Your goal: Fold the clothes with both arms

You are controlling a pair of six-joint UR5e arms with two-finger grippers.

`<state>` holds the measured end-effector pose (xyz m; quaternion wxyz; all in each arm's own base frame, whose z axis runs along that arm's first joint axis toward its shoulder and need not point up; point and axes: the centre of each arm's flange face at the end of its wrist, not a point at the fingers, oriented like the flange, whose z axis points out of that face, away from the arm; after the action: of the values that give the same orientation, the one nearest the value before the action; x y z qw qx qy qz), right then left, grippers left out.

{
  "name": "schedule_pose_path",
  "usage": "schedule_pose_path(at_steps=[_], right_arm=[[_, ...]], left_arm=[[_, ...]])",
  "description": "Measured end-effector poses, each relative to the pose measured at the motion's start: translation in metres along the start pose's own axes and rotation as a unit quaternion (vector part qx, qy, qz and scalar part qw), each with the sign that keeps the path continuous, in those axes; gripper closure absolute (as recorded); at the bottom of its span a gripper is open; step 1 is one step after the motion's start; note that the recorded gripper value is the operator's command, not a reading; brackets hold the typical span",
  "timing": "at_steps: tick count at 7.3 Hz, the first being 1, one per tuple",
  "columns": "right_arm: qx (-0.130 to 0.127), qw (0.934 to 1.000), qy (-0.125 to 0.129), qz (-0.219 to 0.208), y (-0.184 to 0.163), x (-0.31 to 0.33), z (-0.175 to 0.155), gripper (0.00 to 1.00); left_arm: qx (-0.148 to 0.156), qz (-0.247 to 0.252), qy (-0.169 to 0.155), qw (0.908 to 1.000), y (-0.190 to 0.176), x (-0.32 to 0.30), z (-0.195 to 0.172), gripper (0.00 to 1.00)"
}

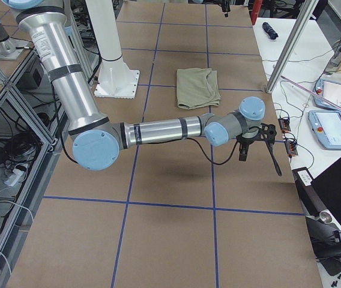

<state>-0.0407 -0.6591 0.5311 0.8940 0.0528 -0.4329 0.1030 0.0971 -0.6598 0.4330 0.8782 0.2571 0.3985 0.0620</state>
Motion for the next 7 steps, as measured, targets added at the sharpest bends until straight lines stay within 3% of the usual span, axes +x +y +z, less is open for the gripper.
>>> schedule_pose_path(at_steps=[2,4,7], right_arm=[[-0.021,0.9982,0.031,-0.046,-0.004,0.066,-0.03,0.0],[-0.047,0.9964,0.04,-0.058,-0.002,0.094,-0.044,0.0],[-0.07,0.9953,0.046,-0.049,0.011,0.107,-0.032,0.0]], left_arm=[[-0.04,0.048,-0.039,0.9973,0.012,-0.079,-0.042,0.0],[-0.078,0.042,-0.054,0.9946,0.02,-0.105,-0.07,0.0],[-0.119,0.007,-0.042,0.992,0.059,-0.126,-0.061,0.0]])
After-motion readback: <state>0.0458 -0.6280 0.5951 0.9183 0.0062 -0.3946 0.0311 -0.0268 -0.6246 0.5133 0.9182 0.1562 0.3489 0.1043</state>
